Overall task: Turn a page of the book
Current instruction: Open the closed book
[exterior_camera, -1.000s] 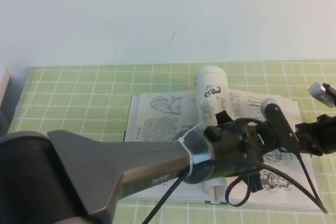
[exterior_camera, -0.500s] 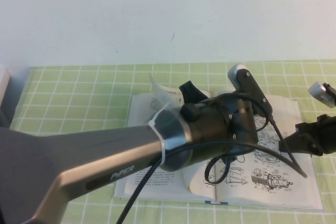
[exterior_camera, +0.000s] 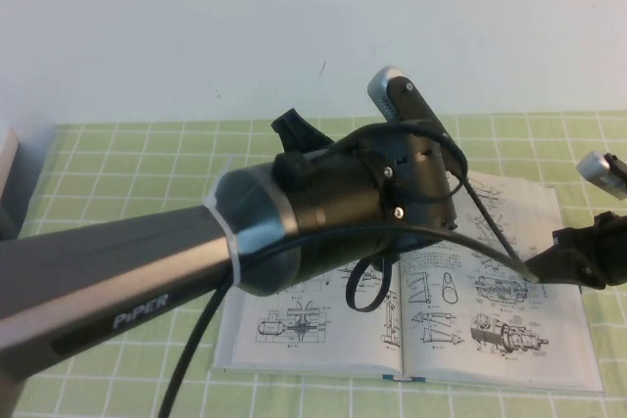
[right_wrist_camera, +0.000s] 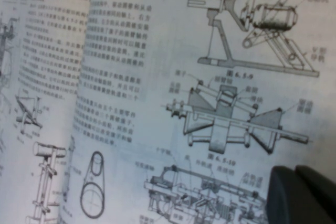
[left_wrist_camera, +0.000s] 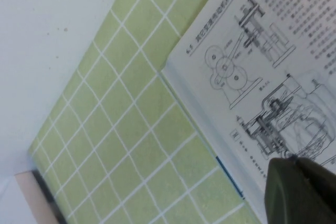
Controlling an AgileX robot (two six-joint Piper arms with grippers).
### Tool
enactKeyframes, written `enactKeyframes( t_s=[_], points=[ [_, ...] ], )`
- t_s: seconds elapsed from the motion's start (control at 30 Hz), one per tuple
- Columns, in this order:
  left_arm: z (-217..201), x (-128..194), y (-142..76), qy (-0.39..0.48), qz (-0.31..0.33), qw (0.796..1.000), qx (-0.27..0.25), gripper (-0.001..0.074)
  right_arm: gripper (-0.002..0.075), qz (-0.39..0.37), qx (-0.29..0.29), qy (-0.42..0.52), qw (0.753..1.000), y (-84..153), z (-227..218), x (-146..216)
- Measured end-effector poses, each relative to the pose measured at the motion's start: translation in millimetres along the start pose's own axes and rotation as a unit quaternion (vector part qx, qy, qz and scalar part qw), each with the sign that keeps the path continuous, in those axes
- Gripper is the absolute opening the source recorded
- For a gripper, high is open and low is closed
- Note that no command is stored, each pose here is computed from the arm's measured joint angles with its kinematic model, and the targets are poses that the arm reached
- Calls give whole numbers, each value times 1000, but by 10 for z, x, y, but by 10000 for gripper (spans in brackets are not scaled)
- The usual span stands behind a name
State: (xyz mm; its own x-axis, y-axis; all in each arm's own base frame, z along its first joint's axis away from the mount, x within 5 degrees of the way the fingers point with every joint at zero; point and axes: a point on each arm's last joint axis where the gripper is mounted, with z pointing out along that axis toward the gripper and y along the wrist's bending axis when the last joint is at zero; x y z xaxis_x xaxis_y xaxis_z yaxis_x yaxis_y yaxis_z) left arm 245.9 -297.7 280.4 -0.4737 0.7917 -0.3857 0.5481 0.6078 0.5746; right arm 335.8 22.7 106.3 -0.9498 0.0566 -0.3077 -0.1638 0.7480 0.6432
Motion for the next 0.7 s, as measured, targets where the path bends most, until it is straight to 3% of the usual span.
enactKeyframes(
  t_s=[0.2,0.37,0.7],
  points=[
    [-160,-52,83,-52,-60,994,72,-4,-2,-24,27,-28,999,81,-140,-78],
    [-163,-60,283,-76,-127,981,122,-3,-2,-56,29,-57,996,271,-345,-145],
    [-249,279,878,-144,-216,957,133,-3,-2,-176,40,-145,973,874,-974,-133]
  ],
)
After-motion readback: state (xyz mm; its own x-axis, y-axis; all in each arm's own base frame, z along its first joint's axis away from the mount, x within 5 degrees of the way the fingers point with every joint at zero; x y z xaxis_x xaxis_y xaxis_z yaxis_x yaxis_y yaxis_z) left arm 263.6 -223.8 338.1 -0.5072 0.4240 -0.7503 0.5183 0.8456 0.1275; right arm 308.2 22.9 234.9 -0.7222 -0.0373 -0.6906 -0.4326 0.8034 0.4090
